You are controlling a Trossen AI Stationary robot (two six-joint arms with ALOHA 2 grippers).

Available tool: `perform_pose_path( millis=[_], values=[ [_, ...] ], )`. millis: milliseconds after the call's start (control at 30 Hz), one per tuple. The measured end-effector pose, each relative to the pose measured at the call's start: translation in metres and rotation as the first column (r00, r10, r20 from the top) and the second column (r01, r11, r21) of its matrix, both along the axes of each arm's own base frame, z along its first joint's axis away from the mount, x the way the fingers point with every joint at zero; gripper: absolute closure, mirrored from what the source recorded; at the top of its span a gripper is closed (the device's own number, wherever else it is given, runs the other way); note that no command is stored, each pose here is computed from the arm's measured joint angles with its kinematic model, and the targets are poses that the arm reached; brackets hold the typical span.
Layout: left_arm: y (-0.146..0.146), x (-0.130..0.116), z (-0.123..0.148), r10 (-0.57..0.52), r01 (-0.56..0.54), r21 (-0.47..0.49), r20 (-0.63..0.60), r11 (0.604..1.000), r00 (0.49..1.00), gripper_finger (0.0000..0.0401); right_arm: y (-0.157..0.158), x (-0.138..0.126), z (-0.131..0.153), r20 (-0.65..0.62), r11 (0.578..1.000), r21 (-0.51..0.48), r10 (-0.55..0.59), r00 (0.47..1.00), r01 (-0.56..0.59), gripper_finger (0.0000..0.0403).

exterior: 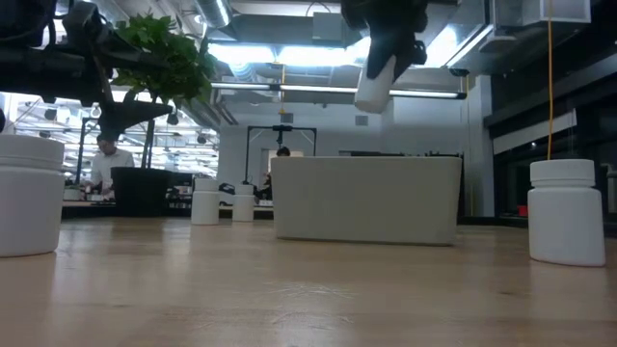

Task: Pick and place pill bottles into a basket
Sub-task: Put the top white small pill bottle into the bin

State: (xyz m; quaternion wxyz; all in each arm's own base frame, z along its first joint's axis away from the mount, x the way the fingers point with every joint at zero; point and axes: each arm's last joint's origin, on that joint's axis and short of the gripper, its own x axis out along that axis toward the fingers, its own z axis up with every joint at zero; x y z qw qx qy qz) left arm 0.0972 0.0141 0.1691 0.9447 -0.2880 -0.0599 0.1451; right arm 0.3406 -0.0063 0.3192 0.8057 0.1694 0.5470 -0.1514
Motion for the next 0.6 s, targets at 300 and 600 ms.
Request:
perform_pose_path(
  millis=[300, 600],
  values=[
    [0.0, 0.0, 0.0, -0.01, 0.01, 0.0, 0.0, 1.0, 1.0, 0.0052, 0.0, -0.006, -0.034, -0.105, 1.0, 0.0, -0.022, 0.994, 0.022, 0.0228],
    [0.0, 0.0, 0.0, -0.011, 0.011, 0.0, 0.0, 1.0, 1.0, 0.0052, 0.004, -0.011, -0.069, -0.12, 0.999, 0.008, -0.041, 0.992, 0.042, 0.0228]
  ],
)
